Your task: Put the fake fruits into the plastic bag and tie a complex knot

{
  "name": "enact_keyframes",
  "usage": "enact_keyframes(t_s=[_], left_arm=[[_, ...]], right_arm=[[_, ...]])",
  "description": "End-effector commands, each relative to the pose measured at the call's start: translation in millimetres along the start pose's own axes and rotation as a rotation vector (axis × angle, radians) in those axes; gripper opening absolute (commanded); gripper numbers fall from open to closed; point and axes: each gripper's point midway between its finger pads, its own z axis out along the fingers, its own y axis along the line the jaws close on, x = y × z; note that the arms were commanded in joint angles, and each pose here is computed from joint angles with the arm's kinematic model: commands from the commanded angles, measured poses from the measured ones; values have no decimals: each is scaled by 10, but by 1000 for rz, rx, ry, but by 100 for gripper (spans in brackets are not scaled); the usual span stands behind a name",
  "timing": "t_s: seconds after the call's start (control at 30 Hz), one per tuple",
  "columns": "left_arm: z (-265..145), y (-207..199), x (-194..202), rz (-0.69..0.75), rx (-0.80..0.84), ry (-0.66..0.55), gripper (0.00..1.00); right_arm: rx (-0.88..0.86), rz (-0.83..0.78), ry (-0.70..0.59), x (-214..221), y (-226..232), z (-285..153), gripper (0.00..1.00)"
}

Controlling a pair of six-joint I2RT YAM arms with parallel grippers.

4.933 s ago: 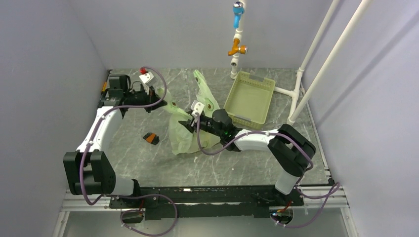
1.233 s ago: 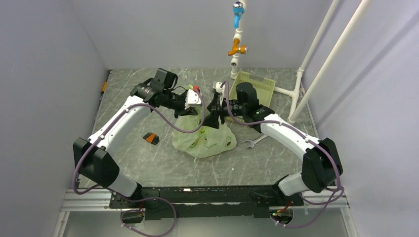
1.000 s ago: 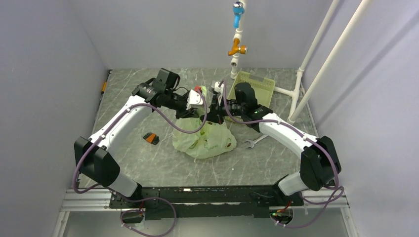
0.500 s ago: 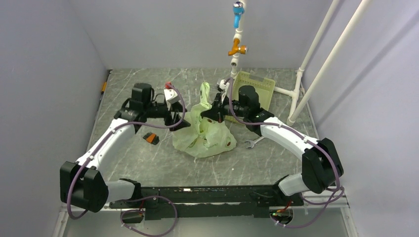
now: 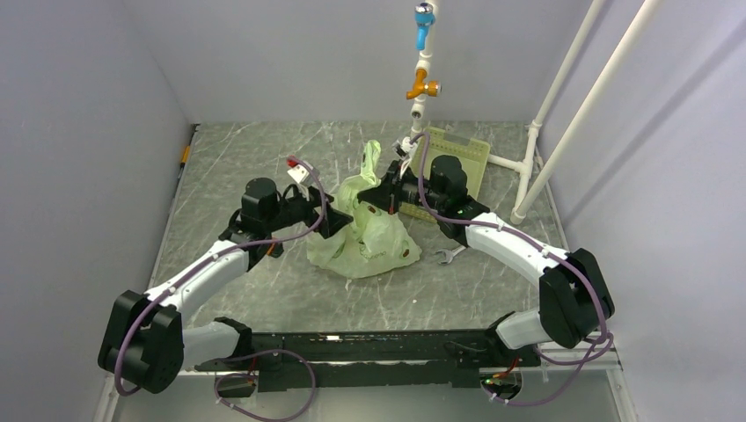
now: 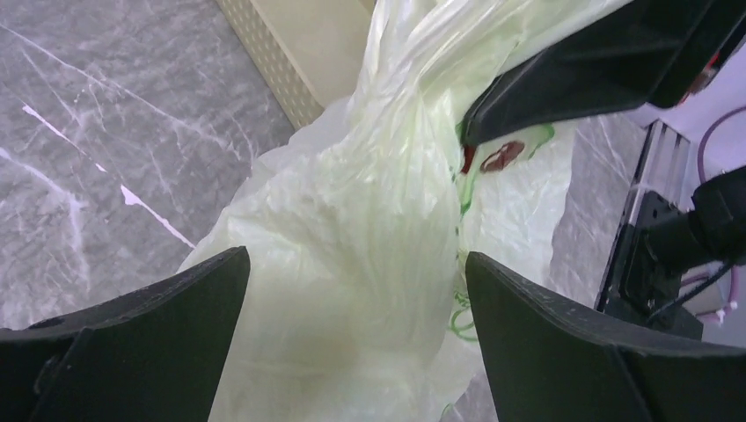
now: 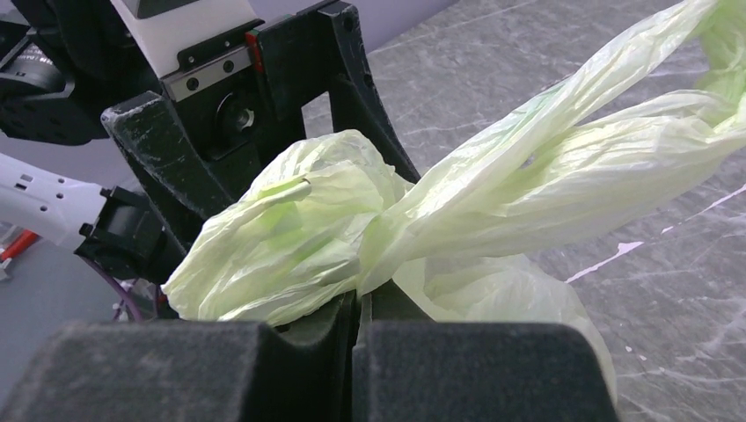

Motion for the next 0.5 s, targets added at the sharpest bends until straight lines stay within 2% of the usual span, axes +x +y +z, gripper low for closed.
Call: enact_keyframes(t_s=[0.0, 0.07, 0.17, 0.27, 0.33, 0.4, 0.47], left_arm=[[71, -56, -355, 37, -90, -122, 99], [113, 66, -305, 62, -184, -91, 95], [104, 254, -308, 110, -296, -75, 79], [51, 339, -426, 190, -347, -88, 54], [0, 261, -533, 263, -319, -108, 39], [-33, 72, -584, 378, -220, -118, 20], [-69, -81, -593, 465, -142, -110, 9]], right_arm=[[-26, -32, -85, -256, 108, -33, 0], [-36, -32, -84, -268, 130, -33, 0], [-54, -40, -72, -271, 172, -49, 0], [-68, -59, -30, -198, 182, -84, 0], [-82, -78, 6, -120, 170, -121, 0], [-99, -106, 53, -19, 143, -152, 0], [-110, -124, 103, 81, 102, -199, 0]])
